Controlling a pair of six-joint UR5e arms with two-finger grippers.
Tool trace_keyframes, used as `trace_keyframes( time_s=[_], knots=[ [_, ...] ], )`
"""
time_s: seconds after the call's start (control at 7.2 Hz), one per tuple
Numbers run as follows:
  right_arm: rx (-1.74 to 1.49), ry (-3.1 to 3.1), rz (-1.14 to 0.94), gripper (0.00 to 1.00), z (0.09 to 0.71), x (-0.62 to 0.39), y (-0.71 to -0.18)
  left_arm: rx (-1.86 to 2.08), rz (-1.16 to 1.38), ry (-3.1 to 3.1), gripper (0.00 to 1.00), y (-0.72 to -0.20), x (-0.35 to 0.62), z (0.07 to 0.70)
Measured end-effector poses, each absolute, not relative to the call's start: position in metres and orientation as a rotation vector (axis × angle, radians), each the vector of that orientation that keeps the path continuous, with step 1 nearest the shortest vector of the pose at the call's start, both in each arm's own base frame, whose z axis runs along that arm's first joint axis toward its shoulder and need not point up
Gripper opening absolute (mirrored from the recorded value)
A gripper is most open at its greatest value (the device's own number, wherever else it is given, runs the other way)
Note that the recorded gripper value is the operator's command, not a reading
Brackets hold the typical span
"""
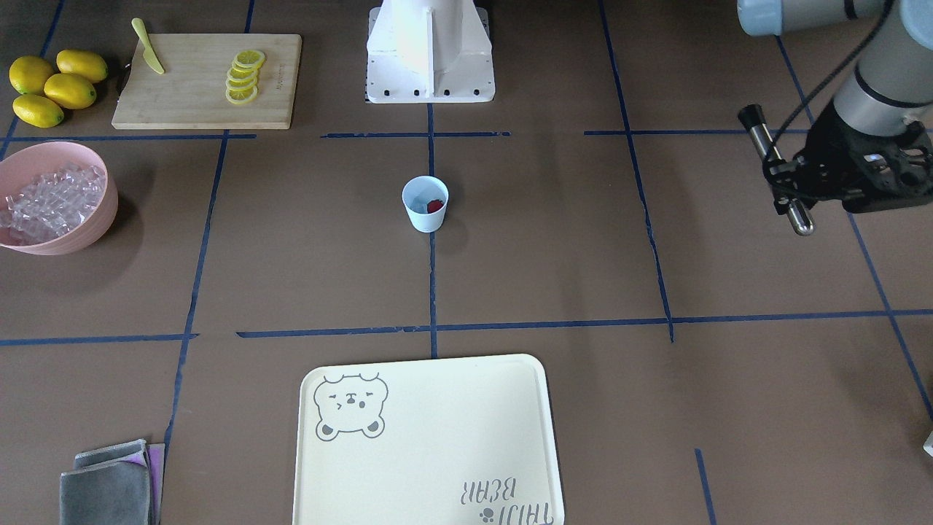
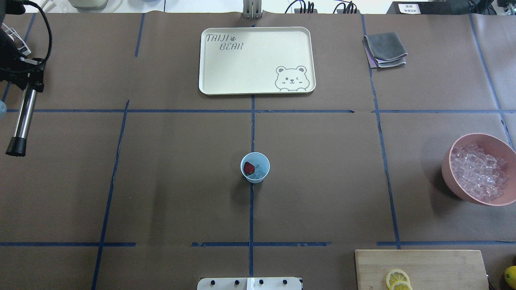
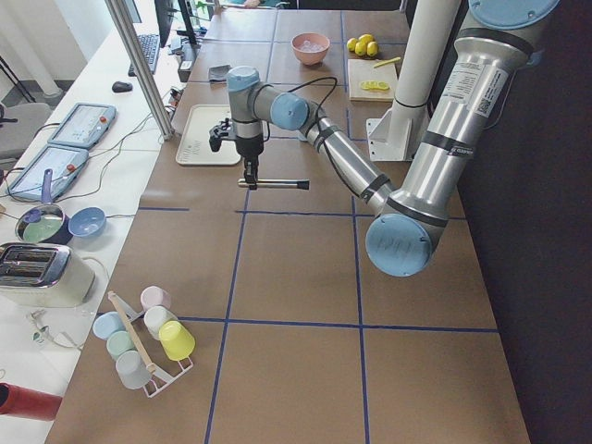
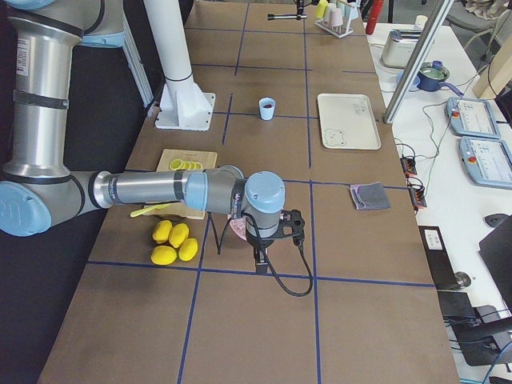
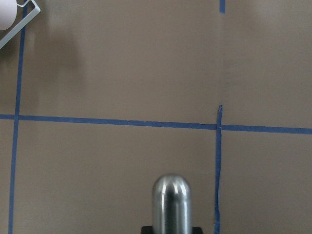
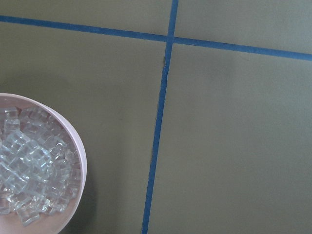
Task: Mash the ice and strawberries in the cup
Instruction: 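Lower the muddler onto the table and open the left gripper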
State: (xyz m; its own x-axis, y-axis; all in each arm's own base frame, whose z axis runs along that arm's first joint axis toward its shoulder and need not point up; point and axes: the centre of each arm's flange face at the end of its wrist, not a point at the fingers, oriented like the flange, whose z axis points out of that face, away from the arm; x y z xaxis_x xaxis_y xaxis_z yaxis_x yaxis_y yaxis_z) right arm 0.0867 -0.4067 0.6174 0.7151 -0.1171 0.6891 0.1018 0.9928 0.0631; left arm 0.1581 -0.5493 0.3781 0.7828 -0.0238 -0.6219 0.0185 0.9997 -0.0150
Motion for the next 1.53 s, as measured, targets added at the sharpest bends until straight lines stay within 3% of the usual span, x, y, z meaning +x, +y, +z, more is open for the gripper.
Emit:
trace_keyframes(
  time_s=[0.69,1.25,1.39,1.53],
  knots=[
    [0.023,-0.764,-0.121,1.0,0.616,0.087,-0.407,0.034,0.046,0.716,0.1,-0.569,0.141,0.595],
    [0.024,-0.764,-0.122,1.0,0.616,0.087,-0.407,0.028,0.041,0.716,0.17,-0.55,0.136,0.671],
    [0.025,-0.764,-0.122,1.0,0.615,0.087,-0.407,0.019,0.039,0.713,0.2,-0.548,0.136,0.677],
    [0.025,-0.764,-0.122,1.0,0.615,0.087,-0.407,0.015,0.037,0.712,0.42,-0.548,0.136,0.68]
  ],
)
